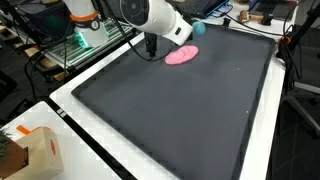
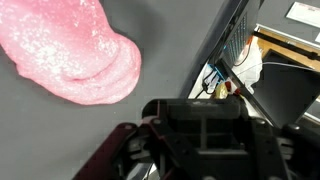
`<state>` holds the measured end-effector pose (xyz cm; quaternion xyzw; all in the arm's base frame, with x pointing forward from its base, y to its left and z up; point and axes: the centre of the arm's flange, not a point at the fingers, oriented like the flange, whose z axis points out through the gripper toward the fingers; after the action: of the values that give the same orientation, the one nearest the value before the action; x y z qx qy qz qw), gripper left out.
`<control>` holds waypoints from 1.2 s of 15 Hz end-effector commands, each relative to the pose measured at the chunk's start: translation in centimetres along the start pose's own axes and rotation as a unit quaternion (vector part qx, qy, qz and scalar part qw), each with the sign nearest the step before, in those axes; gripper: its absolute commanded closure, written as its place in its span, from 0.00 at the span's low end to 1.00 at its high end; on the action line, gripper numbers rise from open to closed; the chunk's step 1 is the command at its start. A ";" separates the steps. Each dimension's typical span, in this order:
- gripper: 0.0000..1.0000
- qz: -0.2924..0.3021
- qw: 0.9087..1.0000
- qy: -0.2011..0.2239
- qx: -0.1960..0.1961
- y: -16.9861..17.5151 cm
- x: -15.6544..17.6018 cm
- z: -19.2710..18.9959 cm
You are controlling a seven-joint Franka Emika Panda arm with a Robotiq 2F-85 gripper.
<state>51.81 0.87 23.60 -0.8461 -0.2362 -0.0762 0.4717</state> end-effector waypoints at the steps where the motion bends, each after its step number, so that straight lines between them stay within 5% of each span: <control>1: 0.65 0.008 1.000 0.006 0.007 -0.5 0.1 -0.7; 11: 0.65 0.038 0.999 -0.016 -0.027 -4.2 2.0 -3.1; 18: 0.65 0.089 0.988 -0.072 -0.106 -8.5 4.2 -5.1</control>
<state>52.34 1.07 31.77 -0.8932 -0.1940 -0.0208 0.4051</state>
